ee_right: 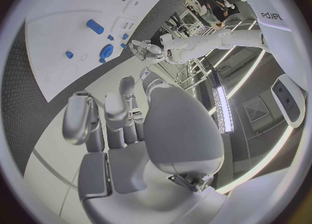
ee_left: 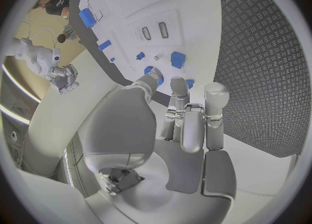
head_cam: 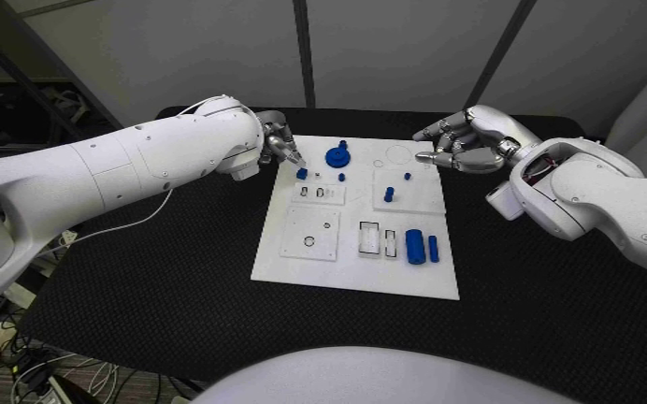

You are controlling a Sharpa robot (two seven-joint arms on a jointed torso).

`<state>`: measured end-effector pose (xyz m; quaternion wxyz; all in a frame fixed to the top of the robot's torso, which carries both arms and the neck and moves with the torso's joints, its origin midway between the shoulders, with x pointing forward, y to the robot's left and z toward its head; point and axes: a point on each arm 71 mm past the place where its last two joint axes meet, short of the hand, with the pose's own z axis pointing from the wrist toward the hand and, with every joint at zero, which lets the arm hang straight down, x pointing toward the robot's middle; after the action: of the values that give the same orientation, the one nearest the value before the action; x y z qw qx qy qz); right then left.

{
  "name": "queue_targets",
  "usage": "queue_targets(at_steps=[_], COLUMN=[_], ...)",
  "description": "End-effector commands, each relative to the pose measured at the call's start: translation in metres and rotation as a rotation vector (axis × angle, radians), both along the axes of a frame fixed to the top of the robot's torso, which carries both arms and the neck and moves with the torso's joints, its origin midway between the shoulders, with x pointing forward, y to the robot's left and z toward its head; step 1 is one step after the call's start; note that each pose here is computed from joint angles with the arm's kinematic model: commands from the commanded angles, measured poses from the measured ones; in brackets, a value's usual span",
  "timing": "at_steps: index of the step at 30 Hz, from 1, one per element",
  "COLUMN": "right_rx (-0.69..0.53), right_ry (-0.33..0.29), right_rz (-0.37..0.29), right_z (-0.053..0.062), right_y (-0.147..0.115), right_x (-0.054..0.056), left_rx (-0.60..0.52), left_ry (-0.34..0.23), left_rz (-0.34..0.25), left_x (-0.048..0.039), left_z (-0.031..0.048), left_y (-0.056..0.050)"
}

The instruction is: Assemble the parts on the task board

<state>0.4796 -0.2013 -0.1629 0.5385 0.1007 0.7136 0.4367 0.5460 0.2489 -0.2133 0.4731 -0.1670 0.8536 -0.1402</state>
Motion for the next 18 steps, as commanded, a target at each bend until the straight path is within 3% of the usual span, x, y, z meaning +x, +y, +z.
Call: queue_targets(at_steps=[1,8,18], right_rx=[-0.003,-0.003,-0.004], right_ry=[-0.008,-0.009,-0.010], right_rz=[0.004,0.004,0.003], right_z=[0.001,0.001,0.001], right_y=[0.001,0.001,0.000], right_x=[0.000,0.001,0.001], left_rx=[0.032,-0.025,-0.032], left_ry=[-0.029,-0.141,-0.264], left_rz=[-0.058,-0.162,-0.297], left_x=[0.0008,-0.0010,-0.0096], left_z=[0.0021,0.0089,0.0096], left_y=[-0.002,-0.009,-0.014])
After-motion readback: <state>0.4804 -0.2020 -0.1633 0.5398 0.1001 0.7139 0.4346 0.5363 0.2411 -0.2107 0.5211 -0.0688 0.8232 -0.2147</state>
